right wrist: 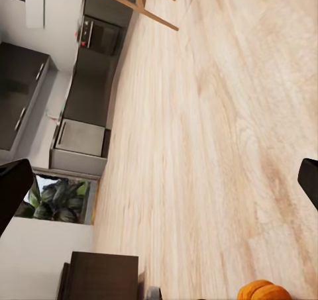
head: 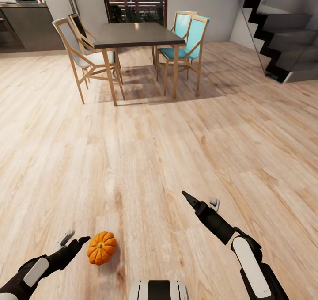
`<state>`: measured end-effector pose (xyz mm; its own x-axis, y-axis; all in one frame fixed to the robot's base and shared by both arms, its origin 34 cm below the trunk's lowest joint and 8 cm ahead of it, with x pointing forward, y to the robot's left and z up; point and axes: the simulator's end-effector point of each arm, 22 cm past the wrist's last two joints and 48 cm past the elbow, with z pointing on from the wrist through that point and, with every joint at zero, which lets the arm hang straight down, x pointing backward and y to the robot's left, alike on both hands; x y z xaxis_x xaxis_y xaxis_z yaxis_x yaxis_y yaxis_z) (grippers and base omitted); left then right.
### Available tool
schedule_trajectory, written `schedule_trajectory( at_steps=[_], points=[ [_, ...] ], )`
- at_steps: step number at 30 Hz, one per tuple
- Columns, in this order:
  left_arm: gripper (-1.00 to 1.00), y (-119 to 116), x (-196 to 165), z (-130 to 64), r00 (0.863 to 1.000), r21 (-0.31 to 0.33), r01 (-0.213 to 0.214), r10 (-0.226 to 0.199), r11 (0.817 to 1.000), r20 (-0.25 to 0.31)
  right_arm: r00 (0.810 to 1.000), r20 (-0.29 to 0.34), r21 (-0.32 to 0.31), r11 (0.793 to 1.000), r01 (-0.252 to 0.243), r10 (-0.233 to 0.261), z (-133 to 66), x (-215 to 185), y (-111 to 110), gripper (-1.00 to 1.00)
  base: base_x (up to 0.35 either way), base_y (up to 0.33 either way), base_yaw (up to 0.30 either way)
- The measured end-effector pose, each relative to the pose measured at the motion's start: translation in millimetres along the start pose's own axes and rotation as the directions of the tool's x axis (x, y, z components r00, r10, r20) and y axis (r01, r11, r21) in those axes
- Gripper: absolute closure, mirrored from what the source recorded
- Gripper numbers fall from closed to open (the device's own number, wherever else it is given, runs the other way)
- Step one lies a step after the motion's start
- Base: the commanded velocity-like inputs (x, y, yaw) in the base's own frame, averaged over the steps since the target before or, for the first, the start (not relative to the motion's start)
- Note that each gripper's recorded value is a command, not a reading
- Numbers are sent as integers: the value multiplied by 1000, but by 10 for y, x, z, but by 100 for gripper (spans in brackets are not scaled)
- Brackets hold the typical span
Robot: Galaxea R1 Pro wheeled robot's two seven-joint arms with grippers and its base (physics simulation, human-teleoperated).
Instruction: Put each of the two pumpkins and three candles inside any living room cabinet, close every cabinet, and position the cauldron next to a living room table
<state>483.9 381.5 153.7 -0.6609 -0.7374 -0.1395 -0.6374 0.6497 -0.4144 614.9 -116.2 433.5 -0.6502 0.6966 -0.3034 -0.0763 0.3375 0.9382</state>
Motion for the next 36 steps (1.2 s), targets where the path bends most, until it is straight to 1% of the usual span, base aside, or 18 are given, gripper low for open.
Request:
schedule_trajectory(
  at_steps=[9,16,30,34,36],
  points=[
    [-100,5,-8,-2,1000,-1,2,-2,1000,3,1000,1,1,1000,0,0,0,-1,-3,-100,20,-4,0],
    [-100,122,72,67,1000,-24,8,-9,1000,-14,1000,-11,26,999,-22,23,8,77,-180,-100,1,0,0],
    [-100,333,259,199,998,-61,19,-22,998,-54,998,-29,65,996,-58,60,25,220,-464,-100,0,0,0],
    [-100,327,261,200,998,-58,19,-23,998,-54,998,-29,64,996,-58,60,26,220,-461,-100,0,0,0],
    [-100,357,287,217,998,-63,21,-24,998,-59,997,-32,71,996,-63,65,26,241,-504,-100,0,0,0]
  ],
)
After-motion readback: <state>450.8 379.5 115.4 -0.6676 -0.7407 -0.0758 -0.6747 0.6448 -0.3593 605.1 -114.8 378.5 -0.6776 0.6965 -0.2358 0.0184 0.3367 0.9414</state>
